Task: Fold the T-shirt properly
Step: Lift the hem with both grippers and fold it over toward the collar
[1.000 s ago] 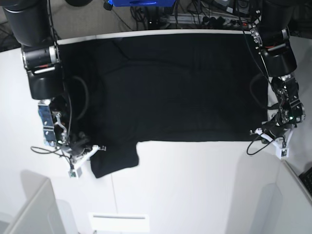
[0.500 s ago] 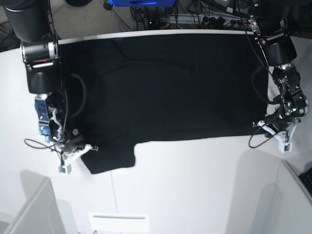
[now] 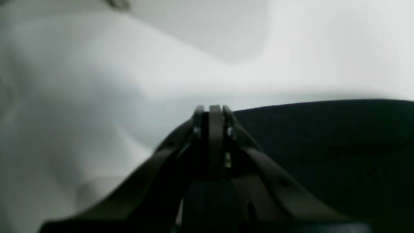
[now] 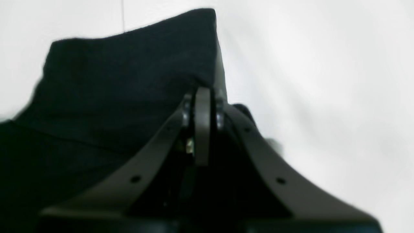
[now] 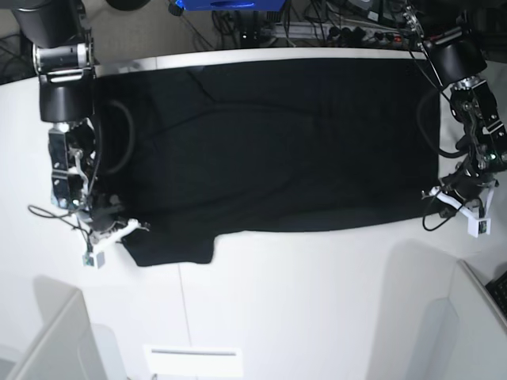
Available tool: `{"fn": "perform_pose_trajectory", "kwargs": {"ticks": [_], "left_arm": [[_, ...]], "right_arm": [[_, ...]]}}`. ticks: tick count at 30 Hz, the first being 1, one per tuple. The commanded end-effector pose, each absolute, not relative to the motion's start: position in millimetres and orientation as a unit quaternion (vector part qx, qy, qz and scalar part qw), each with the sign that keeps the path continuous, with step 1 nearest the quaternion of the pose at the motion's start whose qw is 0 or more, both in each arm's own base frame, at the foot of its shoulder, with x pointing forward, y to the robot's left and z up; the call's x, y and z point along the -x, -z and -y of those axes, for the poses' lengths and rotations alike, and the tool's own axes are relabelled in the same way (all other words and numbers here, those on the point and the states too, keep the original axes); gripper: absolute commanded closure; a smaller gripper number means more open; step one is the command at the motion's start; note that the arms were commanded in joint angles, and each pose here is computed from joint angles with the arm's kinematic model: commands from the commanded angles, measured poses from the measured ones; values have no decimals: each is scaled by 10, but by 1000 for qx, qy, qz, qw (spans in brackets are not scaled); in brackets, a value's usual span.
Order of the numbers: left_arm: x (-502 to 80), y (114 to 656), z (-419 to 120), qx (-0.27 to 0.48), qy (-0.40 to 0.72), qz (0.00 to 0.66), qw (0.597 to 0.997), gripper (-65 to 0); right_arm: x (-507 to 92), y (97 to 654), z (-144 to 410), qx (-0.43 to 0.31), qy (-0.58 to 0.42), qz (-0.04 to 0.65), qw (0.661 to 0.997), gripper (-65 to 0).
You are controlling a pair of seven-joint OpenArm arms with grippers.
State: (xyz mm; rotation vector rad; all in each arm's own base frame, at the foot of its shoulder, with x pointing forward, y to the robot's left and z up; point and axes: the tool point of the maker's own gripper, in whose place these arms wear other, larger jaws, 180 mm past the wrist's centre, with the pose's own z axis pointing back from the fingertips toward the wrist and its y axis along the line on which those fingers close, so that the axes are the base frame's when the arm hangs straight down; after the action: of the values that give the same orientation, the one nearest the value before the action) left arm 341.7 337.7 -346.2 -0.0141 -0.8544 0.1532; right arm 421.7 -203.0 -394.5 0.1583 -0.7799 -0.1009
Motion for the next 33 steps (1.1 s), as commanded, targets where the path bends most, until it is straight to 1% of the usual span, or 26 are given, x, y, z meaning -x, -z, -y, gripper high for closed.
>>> {"fn": "perform_pose_trajectory", "kwargs": {"ticks": [1, 5, 9, 16, 21, 30, 33], "left_arm": [[-3486, 3238, -3444, -4, -66, 443, 894, 0], [-3376, 3198, -3376, -12, -48, 446, 894, 0], [-3216, 3112, -3501, -31, -58, 454, 888, 0], [-2976, 3062, -3516, -51, -47, 419, 906, 0], [-2876, 2953, -3420, -65, -21, 424, 903, 0], [-2604, 3161, -3402, -68, -13, 387, 920, 0], [-2552, 3175, -3379, -67, -16, 387, 920, 0]], "right_arm": [[-4380, 3657, 2109, -75, 50, 418, 904, 0], [-4284, 3637, 2122, -76, 49, 409, 908, 0], [-4165, 3623, 2130, -78, 50, 405, 909, 0], [-3950, 3522, 2210, -78, 60, 402, 910, 0], [-3761, 3482, 2246, -77, 64, 396, 913, 0], [-3413, 3435, 2359, -68, 75, 384, 918, 0], [-3344, 3417, 2351, -66, 72, 386, 917, 0]]}}
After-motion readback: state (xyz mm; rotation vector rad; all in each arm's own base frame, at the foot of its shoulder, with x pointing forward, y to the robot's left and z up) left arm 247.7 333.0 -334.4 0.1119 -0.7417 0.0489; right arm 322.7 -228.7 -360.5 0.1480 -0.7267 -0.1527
